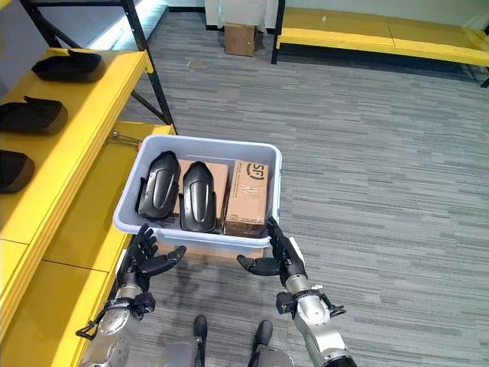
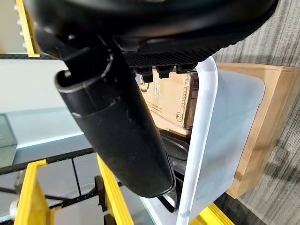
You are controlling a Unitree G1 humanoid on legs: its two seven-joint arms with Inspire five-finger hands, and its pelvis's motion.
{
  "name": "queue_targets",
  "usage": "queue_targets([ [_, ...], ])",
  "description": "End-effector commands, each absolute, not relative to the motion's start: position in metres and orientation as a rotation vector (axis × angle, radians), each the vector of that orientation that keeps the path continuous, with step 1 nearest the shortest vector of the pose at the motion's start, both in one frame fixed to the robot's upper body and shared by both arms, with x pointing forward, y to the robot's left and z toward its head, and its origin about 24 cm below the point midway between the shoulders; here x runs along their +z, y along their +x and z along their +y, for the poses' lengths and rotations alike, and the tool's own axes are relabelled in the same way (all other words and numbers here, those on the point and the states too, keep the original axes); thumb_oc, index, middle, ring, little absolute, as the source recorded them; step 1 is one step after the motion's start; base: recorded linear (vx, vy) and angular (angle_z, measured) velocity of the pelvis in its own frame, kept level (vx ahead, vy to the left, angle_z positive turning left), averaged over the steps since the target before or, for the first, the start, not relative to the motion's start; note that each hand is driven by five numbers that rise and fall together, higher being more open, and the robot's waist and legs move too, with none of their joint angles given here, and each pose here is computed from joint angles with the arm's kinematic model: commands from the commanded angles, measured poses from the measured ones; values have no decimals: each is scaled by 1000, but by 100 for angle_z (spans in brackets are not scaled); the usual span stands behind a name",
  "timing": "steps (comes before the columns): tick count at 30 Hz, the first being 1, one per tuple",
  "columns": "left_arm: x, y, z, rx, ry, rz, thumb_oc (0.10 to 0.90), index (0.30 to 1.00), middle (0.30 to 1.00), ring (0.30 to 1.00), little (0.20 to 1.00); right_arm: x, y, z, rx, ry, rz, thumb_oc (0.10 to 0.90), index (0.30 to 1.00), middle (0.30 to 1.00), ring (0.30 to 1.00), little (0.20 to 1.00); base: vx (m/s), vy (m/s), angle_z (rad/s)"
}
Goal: Move parts from the plastic box to the shelf.
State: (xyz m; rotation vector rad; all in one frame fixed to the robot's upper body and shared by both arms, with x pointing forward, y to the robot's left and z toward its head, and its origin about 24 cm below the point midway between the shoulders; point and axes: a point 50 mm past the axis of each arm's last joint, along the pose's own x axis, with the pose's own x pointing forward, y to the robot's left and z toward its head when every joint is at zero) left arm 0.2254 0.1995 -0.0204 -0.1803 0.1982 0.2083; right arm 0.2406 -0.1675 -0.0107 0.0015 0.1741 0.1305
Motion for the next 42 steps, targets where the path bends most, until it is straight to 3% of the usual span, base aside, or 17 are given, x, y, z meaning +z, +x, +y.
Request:
queue_targets([
  [1,25,243,204,185,-196,-41,900,1000,1000,1000,1000,36,255,-161,163,11,-82,900,1000,1000,1000,1000,158,226,-13],
  [22,29,245,214,204,-138,-55,900,1000,1000,1000,1000,40,242,-178,85,-101,-106,900,1000,1000,1000,1000,79,216,-8],
  [33,37,239,226,201,-75,-84,900,1000,1000,1000,1000,150,273,-192,95,-627,-557,900,1000,1000,1000,1000,8,-1,9],
  [42,47,244,218,120,-75,-103,900,1000,1000,1000,1000,201,309,-161,226,-842,-695,900,1000,1000,1000,1000,-33,-15,4],
])
